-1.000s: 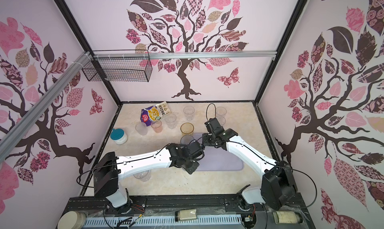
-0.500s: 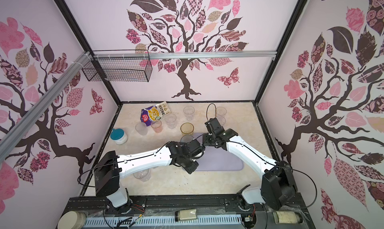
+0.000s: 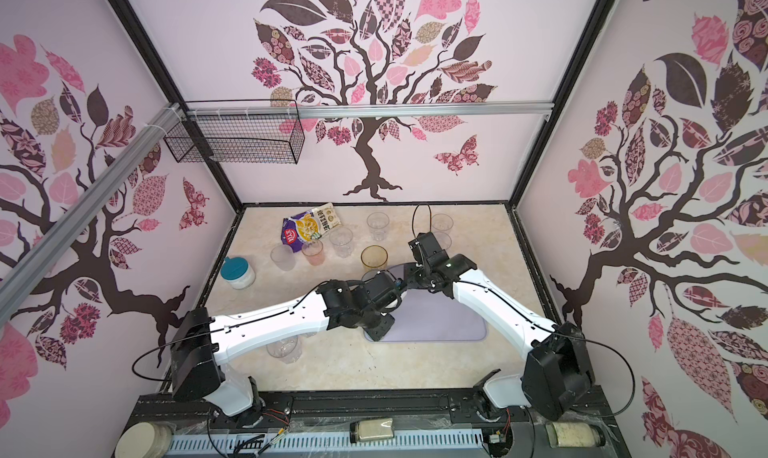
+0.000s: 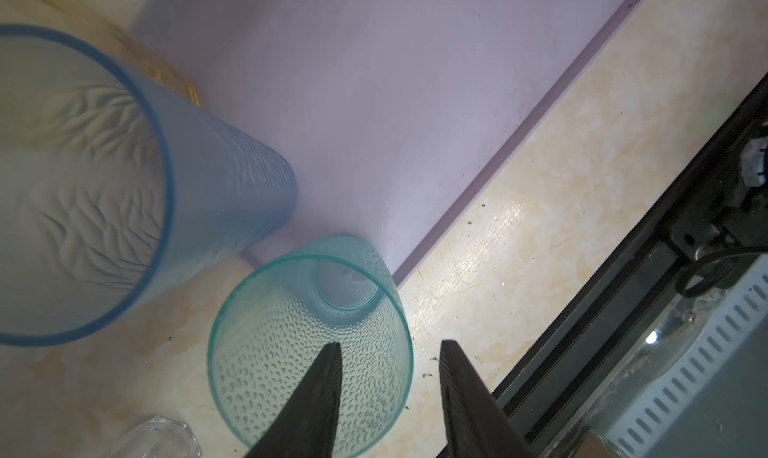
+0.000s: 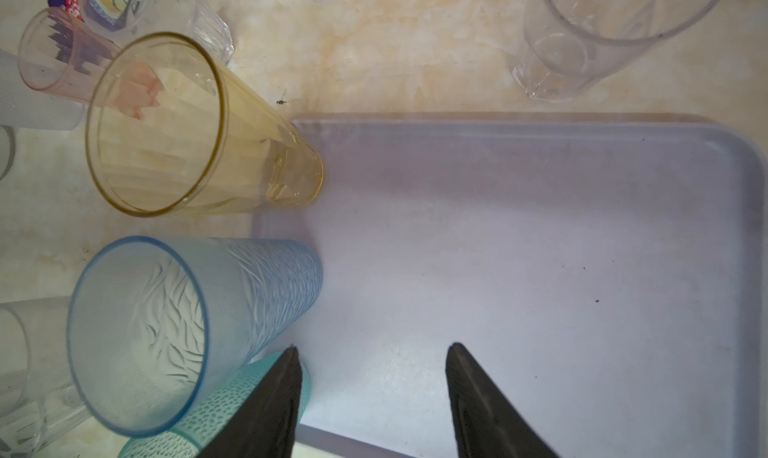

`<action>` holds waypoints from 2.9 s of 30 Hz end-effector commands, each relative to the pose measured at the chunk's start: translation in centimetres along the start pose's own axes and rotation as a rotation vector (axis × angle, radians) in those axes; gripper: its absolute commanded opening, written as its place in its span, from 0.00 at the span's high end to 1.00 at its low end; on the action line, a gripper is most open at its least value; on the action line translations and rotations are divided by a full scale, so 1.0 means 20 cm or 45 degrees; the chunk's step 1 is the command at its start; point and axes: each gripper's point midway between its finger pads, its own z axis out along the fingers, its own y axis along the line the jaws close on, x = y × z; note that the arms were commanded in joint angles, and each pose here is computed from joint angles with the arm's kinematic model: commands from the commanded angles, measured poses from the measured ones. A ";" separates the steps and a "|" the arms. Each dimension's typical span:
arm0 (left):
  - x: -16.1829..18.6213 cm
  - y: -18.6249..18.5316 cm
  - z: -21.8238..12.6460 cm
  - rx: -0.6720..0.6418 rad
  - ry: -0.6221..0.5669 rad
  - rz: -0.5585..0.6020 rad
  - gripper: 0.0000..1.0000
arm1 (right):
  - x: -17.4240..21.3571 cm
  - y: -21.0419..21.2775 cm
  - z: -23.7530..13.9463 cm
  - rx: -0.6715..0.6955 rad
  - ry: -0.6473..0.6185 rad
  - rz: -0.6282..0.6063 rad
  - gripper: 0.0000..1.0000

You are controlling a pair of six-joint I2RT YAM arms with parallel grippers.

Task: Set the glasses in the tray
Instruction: 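Lower the teal glass onto the tray nearer the robot, open left gripper, then lift the left gripper back from the tray while the right gripper rises, then move the right gripper toward the clear glasses nearest the robot while the left gripper hovers, then close the right gripper on a clear glass rim and lift it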

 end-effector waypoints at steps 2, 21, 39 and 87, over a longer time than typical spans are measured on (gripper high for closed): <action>-0.21 0.05 -0.18 -0.051 -0.232 -0.030 0.58 | -0.12 -0.02 -0.15 -0.003 -0.097 0.017 0.41; 0.01 1.02 -0.70 -0.704 -0.609 -0.511 0.42 | -0.29 -0.20 -0.28 0.012 -0.271 0.205 0.38; 0.55 1.39 -0.67 -0.649 -0.531 -1.233 0.30 | -0.19 0.21 -0.30 -0.082 -0.211 -0.013 0.39; 0.88 1.51 -0.62 -1.035 -0.487 -1.320 0.18 | 0.50 1.39 0.54 -0.294 0.328 -0.600 0.53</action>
